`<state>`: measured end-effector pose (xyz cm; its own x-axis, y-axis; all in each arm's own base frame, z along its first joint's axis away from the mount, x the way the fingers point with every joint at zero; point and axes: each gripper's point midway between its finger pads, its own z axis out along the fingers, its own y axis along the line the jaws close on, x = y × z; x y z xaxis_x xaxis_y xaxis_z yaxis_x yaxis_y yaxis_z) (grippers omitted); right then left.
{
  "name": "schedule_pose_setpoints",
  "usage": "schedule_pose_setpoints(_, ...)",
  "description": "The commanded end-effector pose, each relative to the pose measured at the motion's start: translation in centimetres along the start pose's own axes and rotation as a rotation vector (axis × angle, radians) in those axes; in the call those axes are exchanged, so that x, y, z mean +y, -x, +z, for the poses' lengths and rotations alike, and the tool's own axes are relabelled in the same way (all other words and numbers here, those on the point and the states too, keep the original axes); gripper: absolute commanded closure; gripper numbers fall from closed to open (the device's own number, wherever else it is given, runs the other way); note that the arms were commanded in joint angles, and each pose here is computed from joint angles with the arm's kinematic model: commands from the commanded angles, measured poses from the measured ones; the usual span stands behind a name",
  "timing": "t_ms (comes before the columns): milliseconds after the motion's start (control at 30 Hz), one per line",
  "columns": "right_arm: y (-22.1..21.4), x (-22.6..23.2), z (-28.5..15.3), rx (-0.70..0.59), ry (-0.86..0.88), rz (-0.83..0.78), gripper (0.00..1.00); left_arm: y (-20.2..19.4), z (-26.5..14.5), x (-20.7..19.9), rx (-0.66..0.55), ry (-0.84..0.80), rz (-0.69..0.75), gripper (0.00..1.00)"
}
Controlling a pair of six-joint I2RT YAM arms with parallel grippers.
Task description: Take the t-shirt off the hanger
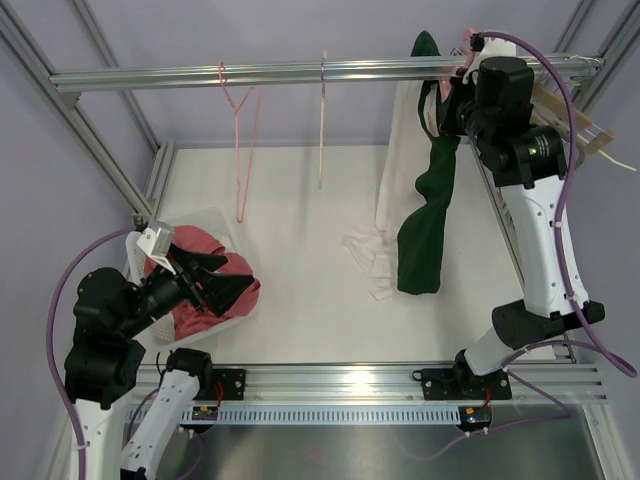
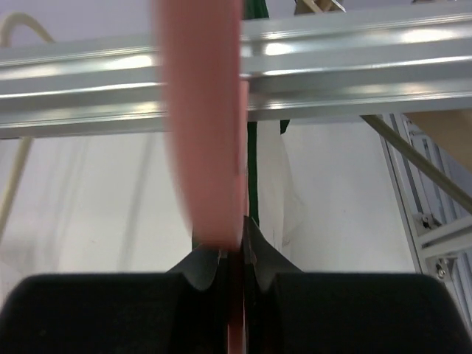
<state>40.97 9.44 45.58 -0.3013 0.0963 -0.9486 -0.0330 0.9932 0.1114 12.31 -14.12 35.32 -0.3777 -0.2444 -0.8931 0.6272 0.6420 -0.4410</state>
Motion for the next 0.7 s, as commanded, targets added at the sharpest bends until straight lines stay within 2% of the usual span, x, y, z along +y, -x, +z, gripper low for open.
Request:
schedule_pose_setpoints(0, 6.5, 1.1, -4.8, -0.256, 0.081, 0.024, 1.00, 1.5, -0.1, -1.7, -0.024, -0.073, 0.030, 0.01)
schedule_pose_setpoints(33, 4.8, 1.0, -3.8, -0.215, 0.074, 0.025, 1.00, 1.6, -0.1, -1.8, -0.023, -0.077, 0.031, 0.01)
schedule_pose_setpoints(100, 4.5, 1.0, -4.7, -0.237, 0.085, 0.053, 1.00, 1.8, -0.1, -2.1, -0.022, -0.089, 0.033, 0.01)
schedule_pose_setpoints(133, 2.1, 0.9, -3.7, -0.185, 0.076, 0.049, 1.00, 2.0, -0.2, -2.5, -0.022, -0.100, 0.031, 0.01)
schedule_pose_setpoints(200, 1.6, 1.2, -5.0, -0.211, 0.092, 0.075, 1.00, 2.3, -0.2, -2.8, -0.019, -0.112, 0.031, 0.01)
schedule_pose_setpoints(233, -0.8, 1.3, -4.1, -0.165, 0.090, 0.072, 1.00, 2.7, -0.3, -3.1, -0.025, -0.120, 0.039, 0.01)
schedule_pose_setpoints(267, -0.5, 1.2, -5.5, -0.203, 0.101, 0.091, 1.00, 2.9, -0.2, -3.2, -0.024, -0.126, 0.040, 0.01)
schedule_pose_setpoints(533, -7.6, 4.9, -8.2, -0.141, 0.185, 0.156, 1.00, 6.0, -0.6, -5.2, -0.080, -0.166, 0.064, 0.01)
schedule_pose_setpoints(667, -9.0, 4.9, -9.7, -0.161, 0.182, 0.232, 1.00, 7.4, -0.6, -5.9, -0.101, -0.182, 0.068, 0.01)
